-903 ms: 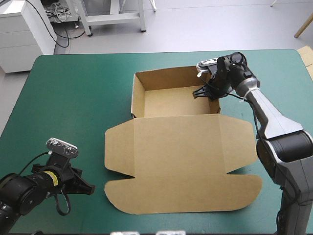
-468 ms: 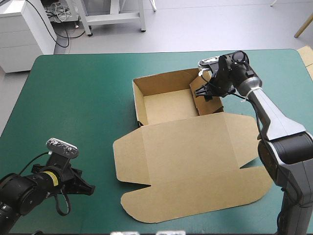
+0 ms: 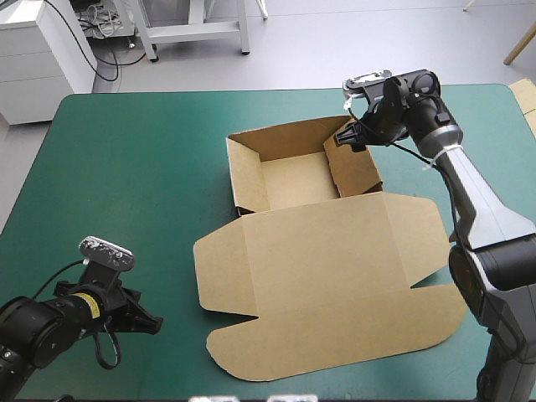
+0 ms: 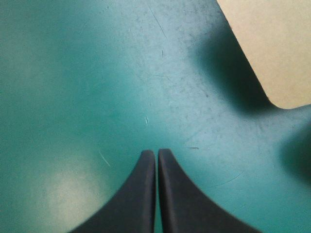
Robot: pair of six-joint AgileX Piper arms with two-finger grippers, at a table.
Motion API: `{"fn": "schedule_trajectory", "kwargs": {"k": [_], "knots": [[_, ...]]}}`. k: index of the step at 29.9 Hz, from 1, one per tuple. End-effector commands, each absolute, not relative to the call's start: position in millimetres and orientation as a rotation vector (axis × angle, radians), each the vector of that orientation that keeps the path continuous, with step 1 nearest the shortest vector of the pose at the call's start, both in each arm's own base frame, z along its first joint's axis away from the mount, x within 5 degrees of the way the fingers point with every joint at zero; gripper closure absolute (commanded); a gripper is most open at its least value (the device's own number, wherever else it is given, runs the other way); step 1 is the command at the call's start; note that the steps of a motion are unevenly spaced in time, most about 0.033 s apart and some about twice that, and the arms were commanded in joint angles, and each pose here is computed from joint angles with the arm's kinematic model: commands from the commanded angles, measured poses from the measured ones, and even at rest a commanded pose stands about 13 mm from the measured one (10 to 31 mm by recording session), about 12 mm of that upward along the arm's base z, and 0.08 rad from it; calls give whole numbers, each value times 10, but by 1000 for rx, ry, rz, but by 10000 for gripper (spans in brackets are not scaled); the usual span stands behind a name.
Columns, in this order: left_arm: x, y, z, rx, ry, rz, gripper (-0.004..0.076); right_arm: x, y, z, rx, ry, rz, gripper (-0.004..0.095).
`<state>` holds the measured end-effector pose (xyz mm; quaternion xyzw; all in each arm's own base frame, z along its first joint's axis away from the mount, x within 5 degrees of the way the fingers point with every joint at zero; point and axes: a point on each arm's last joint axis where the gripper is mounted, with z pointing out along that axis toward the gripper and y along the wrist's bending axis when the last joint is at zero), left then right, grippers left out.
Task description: Fold the box
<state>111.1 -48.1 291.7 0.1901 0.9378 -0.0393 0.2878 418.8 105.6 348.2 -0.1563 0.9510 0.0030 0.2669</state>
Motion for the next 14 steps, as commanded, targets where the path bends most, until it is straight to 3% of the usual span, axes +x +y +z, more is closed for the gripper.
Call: {"fn": "schedule_trajectory", "kwargs": {"k": [1,14], "knots": [[1133,-493,3024,491,2440,-127,731,4119,1034,3759,-421,2466,2,303],[1120,-486,3012,485,2462,-124,731,4406,1124,3233,-438,2559,15,311]]}}
